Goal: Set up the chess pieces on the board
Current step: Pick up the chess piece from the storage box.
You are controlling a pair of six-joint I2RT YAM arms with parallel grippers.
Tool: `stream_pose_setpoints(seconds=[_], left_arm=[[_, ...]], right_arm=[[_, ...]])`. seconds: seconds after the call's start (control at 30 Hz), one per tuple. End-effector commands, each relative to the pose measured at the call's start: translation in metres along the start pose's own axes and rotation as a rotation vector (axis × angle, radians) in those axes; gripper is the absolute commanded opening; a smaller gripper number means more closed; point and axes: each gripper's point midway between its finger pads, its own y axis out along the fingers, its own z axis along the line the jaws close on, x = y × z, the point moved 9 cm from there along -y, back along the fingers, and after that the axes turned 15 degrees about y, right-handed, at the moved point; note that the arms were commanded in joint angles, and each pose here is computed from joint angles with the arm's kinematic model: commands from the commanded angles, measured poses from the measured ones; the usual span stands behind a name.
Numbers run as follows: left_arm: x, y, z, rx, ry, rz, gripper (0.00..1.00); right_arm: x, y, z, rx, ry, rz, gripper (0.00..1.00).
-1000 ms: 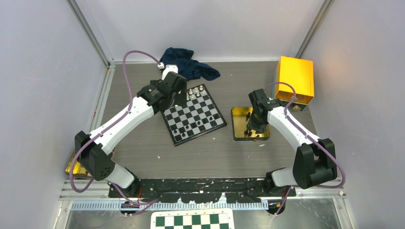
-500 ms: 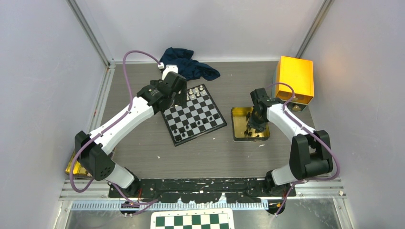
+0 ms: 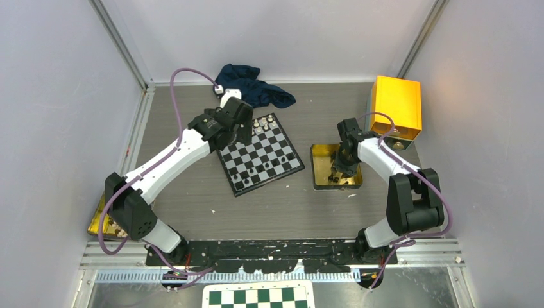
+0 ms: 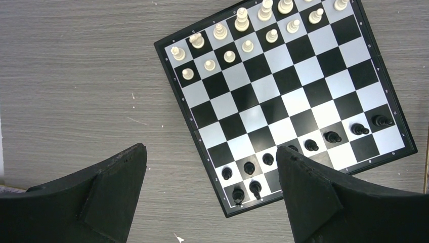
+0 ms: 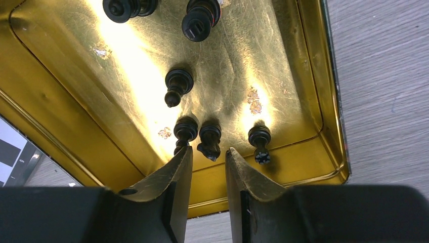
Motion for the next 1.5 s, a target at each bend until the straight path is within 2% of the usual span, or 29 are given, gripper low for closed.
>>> stream_pose_setpoints(seconds=[0.0, 0.4, 0.6, 1.0, 1.47], left_arm=[[0.018, -0.003, 0.001, 0.003, -0.038, -0.059, 1.00], [0.019, 0.001, -0.002, 0.002, -0.036, -0.051, 1.00], [0.019, 0.001, -0.002, 0.002, -0.037, -0.049, 1.00], [0.019, -0.001, -0.002, -0.003, -0.039, -0.050, 1.00], [0.019, -0.002, 0.000, -0.002, -0.041, -0.052, 1.00]], right_arm=[[0.000, 0.005, -0.001, 0.014, -0.005, 0.007, 0.36], [-0.006, 0.010, -0.006, 0.001, -0.005, 0.031, 0.35], [-0.005, 0.009, -0.008, -0.006, -0.002, 0.023, 0.20], [0.001, -0.004, -0.007, 0.004, -0.015, -0.013, 0.01], [0.008, -0.021, -0.005, 0.019, -0.035, -0.054, 0.01]])
